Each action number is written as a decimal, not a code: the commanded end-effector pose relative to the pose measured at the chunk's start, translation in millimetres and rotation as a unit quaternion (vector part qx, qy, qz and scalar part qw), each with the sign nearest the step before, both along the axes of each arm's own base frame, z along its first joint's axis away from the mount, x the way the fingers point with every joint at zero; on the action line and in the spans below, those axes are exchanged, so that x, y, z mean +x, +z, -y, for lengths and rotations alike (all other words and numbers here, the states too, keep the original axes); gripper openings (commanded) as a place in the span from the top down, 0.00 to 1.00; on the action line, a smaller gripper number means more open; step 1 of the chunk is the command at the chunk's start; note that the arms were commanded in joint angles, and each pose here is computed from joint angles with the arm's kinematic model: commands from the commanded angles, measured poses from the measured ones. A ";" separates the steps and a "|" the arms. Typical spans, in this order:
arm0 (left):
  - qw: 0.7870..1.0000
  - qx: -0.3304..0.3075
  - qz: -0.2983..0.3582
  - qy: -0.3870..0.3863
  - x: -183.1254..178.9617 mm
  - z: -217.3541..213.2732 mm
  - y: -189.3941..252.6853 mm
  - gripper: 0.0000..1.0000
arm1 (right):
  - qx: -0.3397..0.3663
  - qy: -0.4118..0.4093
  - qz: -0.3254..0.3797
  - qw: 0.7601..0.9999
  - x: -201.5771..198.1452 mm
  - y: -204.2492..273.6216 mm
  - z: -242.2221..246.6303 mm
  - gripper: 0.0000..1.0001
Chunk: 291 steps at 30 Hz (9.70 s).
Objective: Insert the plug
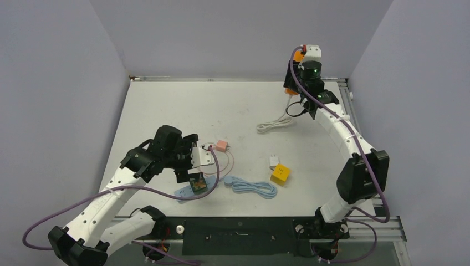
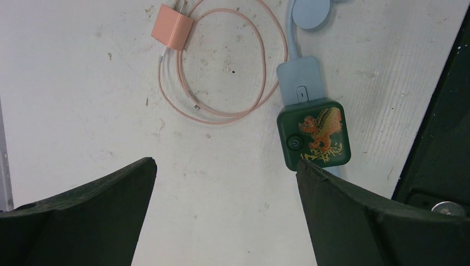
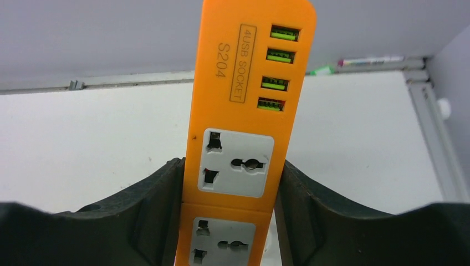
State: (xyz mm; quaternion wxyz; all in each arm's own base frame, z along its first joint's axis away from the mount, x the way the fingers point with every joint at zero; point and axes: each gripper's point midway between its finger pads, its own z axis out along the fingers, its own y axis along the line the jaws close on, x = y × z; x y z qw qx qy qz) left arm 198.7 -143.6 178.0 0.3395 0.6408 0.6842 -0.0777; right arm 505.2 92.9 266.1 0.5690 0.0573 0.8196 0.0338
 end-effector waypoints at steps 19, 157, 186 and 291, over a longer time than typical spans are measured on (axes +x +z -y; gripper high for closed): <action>1.000 -0.024 0.012 0.006 2.2 3.6 17.0 0.04 | -0.360 0.281 -0.043 0.888 -79.1 11.1 17.1 0.94; 0.964 0.067 -0.155 -0.205 117.8 187.1 -94.1 0.21 | 0.081 -0.074 -0.153 0.982 -163.3 -158.9 56.6 0.10; 0.953 0.046 -0.265 -0.137 122.2 223.2 -120.5 0.90 | -0.052 -0.166 -0.182 0.968 -140.9 -169.2 89.2 0.95; 0.754 -0.243 -0.605 0.077 109.8 242.3 -96.2 0.86 | 0.346 -0.002 -0.167 0.923 -156.2 -204.1 -25.5 0.27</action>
